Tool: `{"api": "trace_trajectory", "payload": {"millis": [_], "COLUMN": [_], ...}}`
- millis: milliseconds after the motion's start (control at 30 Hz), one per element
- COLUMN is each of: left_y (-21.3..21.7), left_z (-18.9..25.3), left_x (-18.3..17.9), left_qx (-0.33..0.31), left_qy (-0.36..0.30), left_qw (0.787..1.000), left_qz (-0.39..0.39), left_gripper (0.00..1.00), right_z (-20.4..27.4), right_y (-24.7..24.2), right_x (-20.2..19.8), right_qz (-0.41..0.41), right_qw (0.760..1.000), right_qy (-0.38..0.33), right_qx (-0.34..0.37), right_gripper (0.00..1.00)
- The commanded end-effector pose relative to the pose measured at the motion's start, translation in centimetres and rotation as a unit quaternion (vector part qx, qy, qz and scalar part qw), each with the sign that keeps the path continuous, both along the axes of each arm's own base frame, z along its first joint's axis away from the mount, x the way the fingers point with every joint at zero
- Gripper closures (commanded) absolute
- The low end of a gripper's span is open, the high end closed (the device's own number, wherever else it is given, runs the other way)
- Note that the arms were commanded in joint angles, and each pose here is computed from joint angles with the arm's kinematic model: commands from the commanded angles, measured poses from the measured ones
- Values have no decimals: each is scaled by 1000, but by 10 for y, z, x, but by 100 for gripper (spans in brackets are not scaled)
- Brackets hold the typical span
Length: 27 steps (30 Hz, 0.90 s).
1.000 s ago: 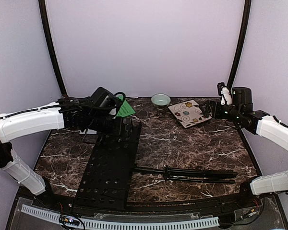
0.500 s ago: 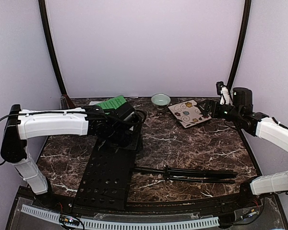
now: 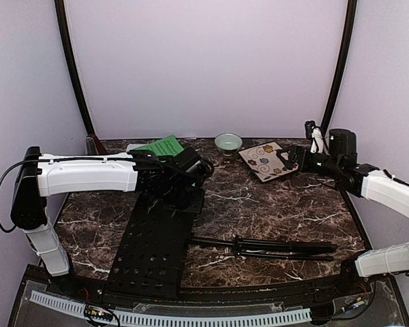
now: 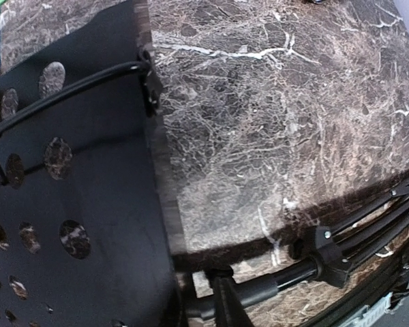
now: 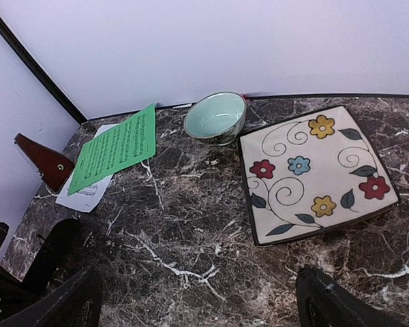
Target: Set up the instrument practice props
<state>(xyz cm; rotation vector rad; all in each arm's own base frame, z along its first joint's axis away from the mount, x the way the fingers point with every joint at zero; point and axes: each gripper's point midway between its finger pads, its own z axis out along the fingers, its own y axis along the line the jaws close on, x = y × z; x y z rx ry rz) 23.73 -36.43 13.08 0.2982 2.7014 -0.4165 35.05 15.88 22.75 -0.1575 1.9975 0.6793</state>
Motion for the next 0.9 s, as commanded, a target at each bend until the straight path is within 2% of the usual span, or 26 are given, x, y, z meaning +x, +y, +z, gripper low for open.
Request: {"api": "trace_trajectory", "payload": {"millis": [0,167,267,633,867], "left_y": [6,8,7,13,16], "left_z": [-2,8,22,108,172], "left_x": [-2,0,4,29,43], "left_qx": [22,21,18,59,82], "left_qy": [9,0,-21,-154,-240], "left_qw": [999,999,999,986,967], "left_qz": [22,34,32,11,-28], "left_gripper": [91,99,100,100,100], "right_z": [5,5,8,31,49], "right_y": [3,2,-1,-8,-20], "right_x": [-4,-8,-10,-19,-19], "right_qz": [6,5,0,-10,-46], "right_qw": [1000,1000,1000,998,995], "right_qy": [-16,-18,-22,-54,-81], "right_qx": [19,18,15,20,27], "right_gripper": [0,0,0,0,0]}}
